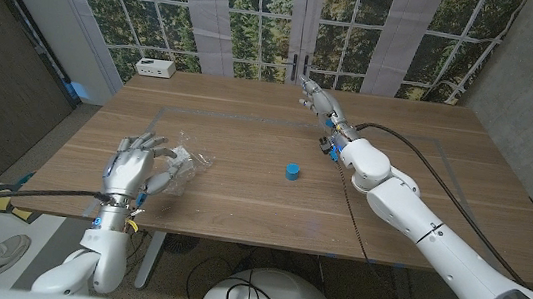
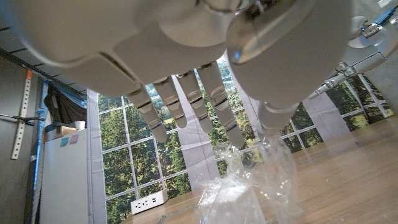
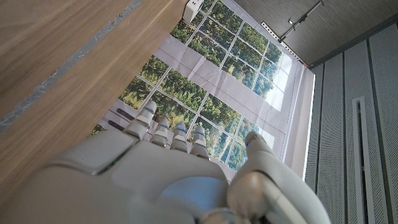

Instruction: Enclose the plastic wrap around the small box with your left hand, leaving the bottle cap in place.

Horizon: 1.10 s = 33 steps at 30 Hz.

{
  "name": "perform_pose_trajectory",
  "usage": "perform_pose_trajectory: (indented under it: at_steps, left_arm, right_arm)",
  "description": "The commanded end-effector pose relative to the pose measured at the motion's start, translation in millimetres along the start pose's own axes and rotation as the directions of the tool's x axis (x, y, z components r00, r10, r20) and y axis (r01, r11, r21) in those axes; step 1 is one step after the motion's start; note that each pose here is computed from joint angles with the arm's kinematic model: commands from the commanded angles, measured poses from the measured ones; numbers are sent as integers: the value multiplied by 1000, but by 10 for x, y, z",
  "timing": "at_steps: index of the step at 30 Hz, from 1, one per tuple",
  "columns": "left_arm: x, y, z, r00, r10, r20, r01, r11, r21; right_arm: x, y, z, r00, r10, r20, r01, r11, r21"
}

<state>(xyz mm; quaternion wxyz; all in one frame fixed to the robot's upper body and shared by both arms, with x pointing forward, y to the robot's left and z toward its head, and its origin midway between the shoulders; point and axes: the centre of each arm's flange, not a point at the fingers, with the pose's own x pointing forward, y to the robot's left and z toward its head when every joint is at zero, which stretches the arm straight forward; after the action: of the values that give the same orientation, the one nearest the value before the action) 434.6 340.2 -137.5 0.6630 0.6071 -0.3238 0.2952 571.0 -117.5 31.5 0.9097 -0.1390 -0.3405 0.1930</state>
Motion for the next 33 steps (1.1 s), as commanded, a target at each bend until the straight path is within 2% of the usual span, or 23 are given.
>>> perform_pose_trajectory:
  at_steps: [1,2,4,7,10,11,12,13,15,16,18,19,20,23,26,27,28,29,31,32,33]
  left_arm:
    - [63,218,-45,979,-149,139,159,986,-59]
    - [78,259,-47,973,-182,142,192,980,-57]
    - [61,314,-76,973,-168,157,185,977,-102]
    - [83,433,-111,954,-246,169,266,958,-108]
    - [65,519,-135,949,-270,162,289,952,-106]
    - [76,553,-148,939,-297,172,318,942,-108]
    - [68,591,-147,930,-336,147,350,933,-84]
    - [46,625,-150,945,-290,153,303,951,-69]
    - [46,686,-158,940,-308,149,319,946,-55]
    - [27,712,-157,945,-296,139,303,952,-40]
    - [27,765,-155,936,-331,119,332,943,7]
    - [16,784,-156,942,-313,118,313,949,20]
    - [24,805,-155,939,-323,118,321,947,34]
    - [75,857,-152,916,-386,113,381,922,67]
    - [193,938,-134,864,-493,96,477,866,151]
    - [213,951,-142,857,-507,88,490,856,164]
    - [224,956,-151,857,-510,81,492,854,170]
    - [221,965,-154,871,-485,83,463,865,195]
    - [260,954,-149,845,-531,65,508,834,216]
    - [256,938,-149,853,-518,68,493,841,222]
    - [259,925,-149,852,-519,64,492,837,239]
  right_arm:
    - [-105,33,11,1000,-12,2,12,1000,-6]
    - [-109,34,10,1000,-14,2,14,1000,-2]
    - [-131,38,11,1000,-16,3,16,1000,0]
    - [-163,42,10,1000,-23,4,23,1000,4]
    - [-186,47,6,1000,-27,-4,27,1000,-1]
    - [-191,54,-2,999,-33,-9,33,999,6]
    - [-194,59,-10,999,-32,-4,32,999,12]
    - [-196,63,-11,1000,-30,-3,30,999,11]
    - [-198,72,-7,1000,-27,-10,27,1000,2]
    - [-202,78,-12,999,-31,-6,31,999,10]
    - [-204,84,-11,1000,-29,-11,29,1000,7]
    - [-207,89,-18,999,-30,-10,30,999,13]
    - [-207,91,-21,1000,-30,-9,30,999,16]
    - [-202,107,-25,1000,-29,-9,29,999,23]
    - [-204,128,-11,1000,-20,-6,20,1000,18]
    - [-210,132,-4,1000,-26,-8,26,1000,10]
    - [-220,136,-4,999,-30,-9,31,999,15]
    - [-226,136,-8,1000,-25,-4,25,999,20]
    - [-245,139,-6,999,-31,-9,31,999,14]
    - [-252,141,-8,999,-33,-7,33,999,16]
    - [-254,139,-6,1000,-29,-8,29,999,18]
